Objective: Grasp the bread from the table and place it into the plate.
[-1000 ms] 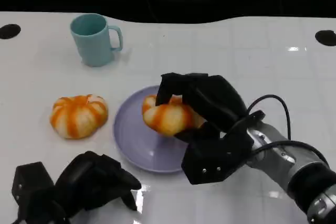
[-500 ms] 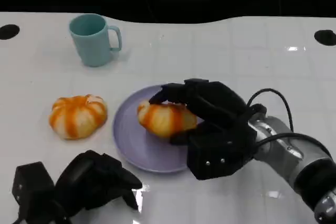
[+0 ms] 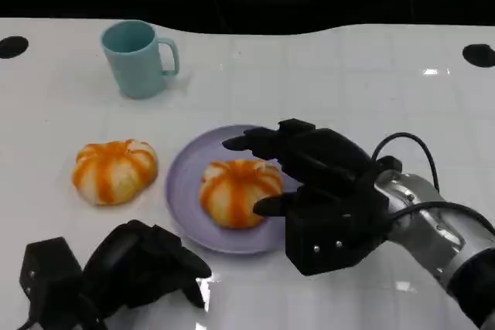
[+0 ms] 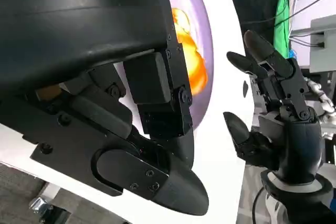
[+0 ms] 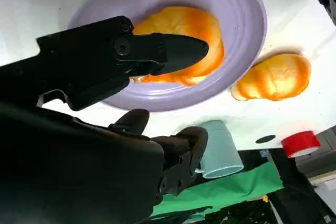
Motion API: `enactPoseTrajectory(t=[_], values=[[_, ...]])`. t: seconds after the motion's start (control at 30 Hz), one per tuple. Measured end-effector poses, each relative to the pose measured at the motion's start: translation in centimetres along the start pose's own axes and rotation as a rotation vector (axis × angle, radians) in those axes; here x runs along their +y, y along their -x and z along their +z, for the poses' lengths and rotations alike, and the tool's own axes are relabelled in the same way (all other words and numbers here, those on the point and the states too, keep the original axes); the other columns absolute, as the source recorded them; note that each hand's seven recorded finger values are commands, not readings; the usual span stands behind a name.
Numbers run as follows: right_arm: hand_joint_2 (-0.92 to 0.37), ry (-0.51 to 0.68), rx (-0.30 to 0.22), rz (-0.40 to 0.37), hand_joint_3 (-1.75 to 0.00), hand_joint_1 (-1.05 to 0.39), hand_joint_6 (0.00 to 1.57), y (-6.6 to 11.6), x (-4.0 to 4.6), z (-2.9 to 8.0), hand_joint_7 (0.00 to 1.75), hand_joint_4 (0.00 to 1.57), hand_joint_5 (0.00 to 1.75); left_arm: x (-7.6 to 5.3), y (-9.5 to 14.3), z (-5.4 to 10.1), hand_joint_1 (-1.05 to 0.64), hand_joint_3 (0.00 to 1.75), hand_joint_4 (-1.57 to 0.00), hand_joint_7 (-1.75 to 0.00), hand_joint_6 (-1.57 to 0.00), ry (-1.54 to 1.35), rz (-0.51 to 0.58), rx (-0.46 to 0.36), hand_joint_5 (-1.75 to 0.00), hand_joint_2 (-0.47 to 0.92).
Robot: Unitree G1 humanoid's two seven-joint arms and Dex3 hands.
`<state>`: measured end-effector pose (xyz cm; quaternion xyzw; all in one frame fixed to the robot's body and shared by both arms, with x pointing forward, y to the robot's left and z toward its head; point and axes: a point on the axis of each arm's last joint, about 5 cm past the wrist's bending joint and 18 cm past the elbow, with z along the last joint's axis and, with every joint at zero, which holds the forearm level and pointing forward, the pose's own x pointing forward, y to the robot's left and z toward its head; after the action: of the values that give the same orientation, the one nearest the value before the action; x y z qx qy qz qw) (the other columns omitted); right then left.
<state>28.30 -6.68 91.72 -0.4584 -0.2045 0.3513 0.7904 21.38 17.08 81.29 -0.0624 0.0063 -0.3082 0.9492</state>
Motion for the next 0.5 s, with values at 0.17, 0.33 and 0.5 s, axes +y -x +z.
enactPoseTrajectory(t=[0.17, 0.33, 0.5], values=[[-0.92, -0.015, 0.007, -0.006, -0.37, -0.80, 0.21, 0.7, 0.32, -0.3, 0.41, 0.11, 0.82, 0.0, 0.0, 0.0, -1.05, 0.00, -1.25, -0.05, -1.57, 0.005, -0.001, 0.003, -0.91, 0.84], [-0.92, -0.116, -0.040, -0.090, -0.35, -0.71, 0.34, 2.0, 0.71, -0.2, 0.49, 0.22, 0.91, -0.1, 0.0, -0.1, -1.05, 0.00, -1.25, -0.06, -1.57, 0.013, -0.002, 0.010, -0.90, 0.84], [-0.92, -0.165, -0.044, -0.135, -0.28, -0.63, 0.45, 3.5, 1.36, -0.7, 0.55, 0.36, 1.00, -0.1, 0.0, -0.1, -1.05, 0.00, -1.24, -0.05, -1.56, 0.014, -0.003, 0.011, -0.89, 0.84]])
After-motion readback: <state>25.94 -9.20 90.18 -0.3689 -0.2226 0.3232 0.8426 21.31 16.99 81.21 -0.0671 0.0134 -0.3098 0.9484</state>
